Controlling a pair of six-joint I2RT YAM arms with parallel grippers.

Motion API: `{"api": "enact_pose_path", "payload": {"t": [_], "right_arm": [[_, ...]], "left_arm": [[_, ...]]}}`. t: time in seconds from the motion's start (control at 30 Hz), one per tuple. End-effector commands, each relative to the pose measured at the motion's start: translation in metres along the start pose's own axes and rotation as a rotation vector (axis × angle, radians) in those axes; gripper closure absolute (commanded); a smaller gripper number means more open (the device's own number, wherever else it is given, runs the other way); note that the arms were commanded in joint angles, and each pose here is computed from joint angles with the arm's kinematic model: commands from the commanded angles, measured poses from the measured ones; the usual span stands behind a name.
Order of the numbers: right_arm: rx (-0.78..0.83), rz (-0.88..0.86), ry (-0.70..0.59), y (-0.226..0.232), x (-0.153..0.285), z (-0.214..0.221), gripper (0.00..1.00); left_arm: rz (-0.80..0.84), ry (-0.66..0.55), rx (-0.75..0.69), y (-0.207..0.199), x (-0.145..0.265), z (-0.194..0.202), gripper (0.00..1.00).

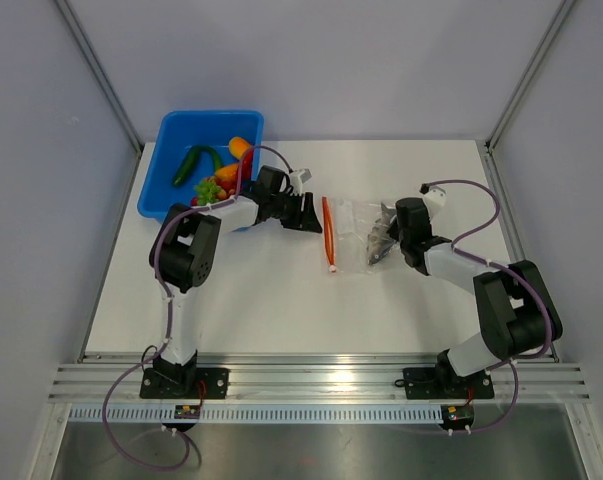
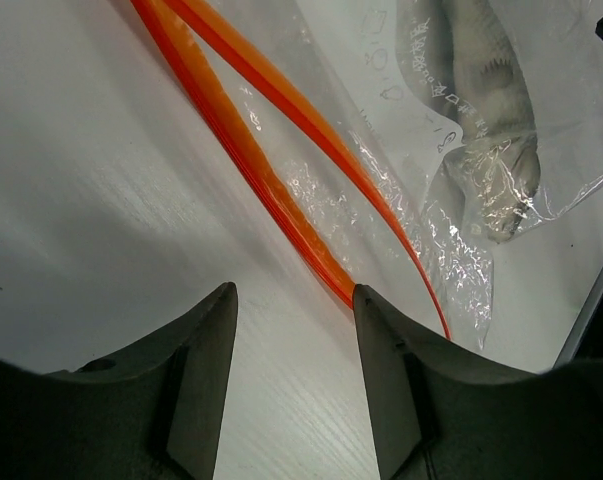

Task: Open the zip-top bag and remove the fake food
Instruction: Pick up the fake fish from the zipper food storage bag.

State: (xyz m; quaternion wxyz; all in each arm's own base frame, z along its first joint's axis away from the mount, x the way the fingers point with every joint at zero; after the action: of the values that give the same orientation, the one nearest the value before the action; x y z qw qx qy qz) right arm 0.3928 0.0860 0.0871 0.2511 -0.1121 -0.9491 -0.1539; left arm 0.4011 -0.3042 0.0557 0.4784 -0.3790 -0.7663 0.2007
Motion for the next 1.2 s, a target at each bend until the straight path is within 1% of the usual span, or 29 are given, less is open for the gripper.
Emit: {"api": "enact_pose_path", "payload": {"t": [0.0, 0.13, 0.2, 0.23, 0.27, 0.4, 0.57, 0.7, 0.83, 1.0, 1.17], "right_arm": [[-0.025, 0.001, -0.076, 0.009, 0.006, -0.024, 1.00], [-0.021, 0.005, -0.075, 0.011, 0.005, -0.024, 1.00], [-0.020, 0.011, -0.075, 0.009, 0.005, -0.024, 1.00], [-0.019, 0.010, -0.077, 0.010, 0.006, -0.024, 1.00], [-0.019, 0.010, -0.079, 0.010, 0.006, -0.024, 1.00], [-0.016, 0.010, -0.076, 0.012, 0.007, -0.022, 1.00], [-0.007, -0.009, -0.086, 0.023, 0.015, -0.018, 1.00], [-0.011, -0.013, -0.104, 0.034, 0.022, -0.015, 1.00], [-0.016, -0.014, -0.117, 0.040, 0.025, -0.014, 1.00], [-0.004, -0.022, -0.137, 0.053, 0.029, -0.015, 1.00], [-0.001, -0.045, -0.151, 0.065, 0.035, -0.012, 1.00]], "left_arm": [[0.058, -0.016, 0.002, -0.013, -0.001, -0.015, 0.47], [0.063, 0.027, 0.051, -0.006, -0.011, -0.009, 0.48], [0.062, 0.040, 0.070, -0.003, -0.015, -0.006, 0.49], [0.065, 0.033, 0.070, -0.004, -0.015, -0.009, 0.51], [0.072, 0.032, 0.071, -0.006, -0.015, -0.011, 0.56], [0.080, 0.030, 0.077, -0.008, -0.016, -0.014, 0.57], [0.138, 0.041, 0.120, -0.017, -0.019, -0.014, 0.57], [0.168, 0.046, 0.170, -0.023, -0.020, -0.013, 0.63], [0.190, 0.060, 0.195, -0.026, -0.022, -0.010, 0.65], [0.224, 0.080, 0.226, -0.026, -0.027, -0.006, 0.65], [0.225, 0.093, 0.242, -0.024, -0.028, 0.000, 0.59]]}}
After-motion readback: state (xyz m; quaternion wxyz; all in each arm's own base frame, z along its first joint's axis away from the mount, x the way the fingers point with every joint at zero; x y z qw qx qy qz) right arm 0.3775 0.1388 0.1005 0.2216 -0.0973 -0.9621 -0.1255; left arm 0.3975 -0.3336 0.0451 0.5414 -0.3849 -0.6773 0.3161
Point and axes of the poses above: each gripper's point midway between its finger pads, its own x axis back along the fingers, its own y axis along the line the jaws close on, z = x × y, the point moved 1 cm from there along x, back along the fingers, and after that the axes turned 7 degrees about x, right-handed, at the moved point
